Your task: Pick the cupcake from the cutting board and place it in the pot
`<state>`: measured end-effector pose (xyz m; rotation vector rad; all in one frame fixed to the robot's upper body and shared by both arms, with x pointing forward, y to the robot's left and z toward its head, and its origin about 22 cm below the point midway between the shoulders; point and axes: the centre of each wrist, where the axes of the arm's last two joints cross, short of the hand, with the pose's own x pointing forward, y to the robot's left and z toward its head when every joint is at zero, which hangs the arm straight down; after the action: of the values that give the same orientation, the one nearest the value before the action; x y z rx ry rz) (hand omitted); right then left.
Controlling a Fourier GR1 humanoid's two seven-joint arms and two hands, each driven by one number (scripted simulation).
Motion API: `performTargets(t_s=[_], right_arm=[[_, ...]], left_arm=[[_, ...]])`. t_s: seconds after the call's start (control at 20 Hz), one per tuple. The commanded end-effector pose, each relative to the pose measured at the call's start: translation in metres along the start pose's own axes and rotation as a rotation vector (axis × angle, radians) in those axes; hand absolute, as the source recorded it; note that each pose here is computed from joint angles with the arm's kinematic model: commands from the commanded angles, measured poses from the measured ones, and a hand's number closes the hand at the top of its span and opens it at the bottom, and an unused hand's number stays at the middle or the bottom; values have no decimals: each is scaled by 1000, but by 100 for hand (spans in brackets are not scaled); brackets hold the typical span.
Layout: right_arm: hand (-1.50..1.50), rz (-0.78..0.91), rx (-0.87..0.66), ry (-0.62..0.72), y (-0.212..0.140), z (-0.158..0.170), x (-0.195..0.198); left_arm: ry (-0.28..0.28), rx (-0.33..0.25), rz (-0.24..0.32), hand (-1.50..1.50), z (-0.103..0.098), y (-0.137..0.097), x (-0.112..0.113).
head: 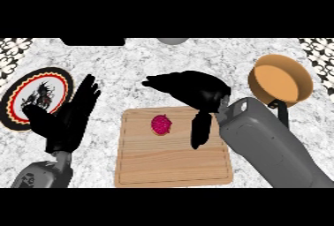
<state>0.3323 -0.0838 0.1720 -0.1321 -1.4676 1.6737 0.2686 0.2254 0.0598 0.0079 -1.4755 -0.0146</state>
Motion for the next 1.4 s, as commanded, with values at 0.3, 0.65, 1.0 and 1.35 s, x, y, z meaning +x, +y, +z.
performTargets(t_s=[0.3,0.65,1.0,1.35], right_arm=[[-150,109,71,142,32,-32,-9],[-150,43,27,105,56,-24,1],[-150,31,35,107,58,-38,22],[-150,74,29,223,63,-40,13]], left_arm=[[-10,16,0,0,6,1,-5],[3,28,-16,0,7,18,2],[-10,13,-1,0,-8,12,4],[2,6,0,0,13,19,2]])
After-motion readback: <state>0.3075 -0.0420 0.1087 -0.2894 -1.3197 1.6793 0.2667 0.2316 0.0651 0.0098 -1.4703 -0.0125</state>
